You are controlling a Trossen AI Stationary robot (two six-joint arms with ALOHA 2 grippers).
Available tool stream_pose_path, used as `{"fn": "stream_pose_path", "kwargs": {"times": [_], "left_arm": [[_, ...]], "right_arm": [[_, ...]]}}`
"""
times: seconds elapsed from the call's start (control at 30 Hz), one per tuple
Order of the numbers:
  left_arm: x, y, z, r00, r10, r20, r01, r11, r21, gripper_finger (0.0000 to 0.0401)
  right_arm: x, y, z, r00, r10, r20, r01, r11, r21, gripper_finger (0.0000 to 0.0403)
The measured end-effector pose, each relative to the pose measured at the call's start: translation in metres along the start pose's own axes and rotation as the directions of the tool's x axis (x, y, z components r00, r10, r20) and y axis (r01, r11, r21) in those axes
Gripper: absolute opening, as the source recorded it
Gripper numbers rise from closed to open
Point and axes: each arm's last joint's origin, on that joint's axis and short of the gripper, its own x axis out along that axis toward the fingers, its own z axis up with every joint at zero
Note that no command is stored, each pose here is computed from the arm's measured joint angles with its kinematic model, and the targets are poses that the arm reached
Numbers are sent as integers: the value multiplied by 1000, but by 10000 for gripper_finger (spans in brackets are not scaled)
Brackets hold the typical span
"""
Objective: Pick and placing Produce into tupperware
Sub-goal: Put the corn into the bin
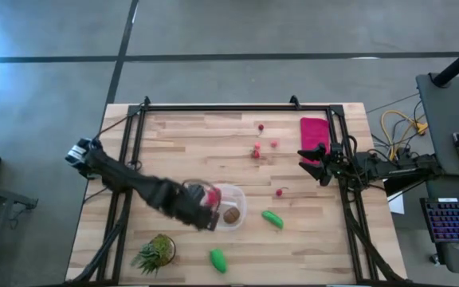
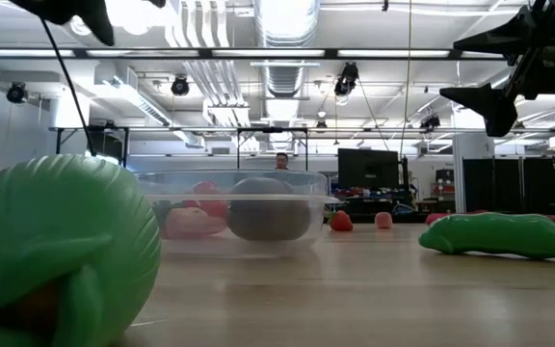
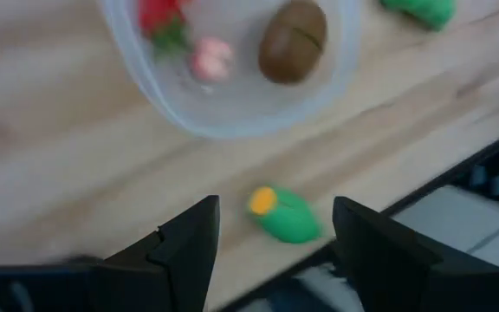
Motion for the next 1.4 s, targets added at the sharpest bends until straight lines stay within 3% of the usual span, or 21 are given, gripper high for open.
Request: {"fn": "stream_pose_path", "kwargs": {"times": [0.17, 0.27, 0.4, 0.53, 0.73, 1.0, 1.4], "left_arm": [[27, -13, -46, 989, -136, 55, 143, 973, -178, 212], [49, -20, -66, 978, -195, 78, 209, 925, -318, 212], [79, -25, -83, 986, -160, 50, 166, 894, -415, 212], [97, -37, -94, 991, -119, -59, 82, 897, -434, 212], [94, -49, -94, 995, -82, -50, 52, 897, -438, 212], [72, -41, -89, 989, 144, -31, -144, 898, -417, 212], [59, -57, -80, 996, 80, -34, -87, 883, -461, 208]], "right_arm": [[0, 0, 0, 1000, 0, 0, 0, 1000, 0, 327], [0, 0, 0, 1000, 0, 0, 0, 1000, 0, 327], [0, 0, 0, 1000, 0, 0, 0, 1000, 0, 327], [0, 0, 0, 1000, 0, 0, 0, 1000, 0, 327], [0, 0, 0, 1000, 0, 0, 0, 1000, 0, 327], [0, 0, 0, 1000, 1, 0, -1, 1000, 0, 327], [0, 0, 0, 1000, 0, 1, 0, 1000, 0, 327]]}}
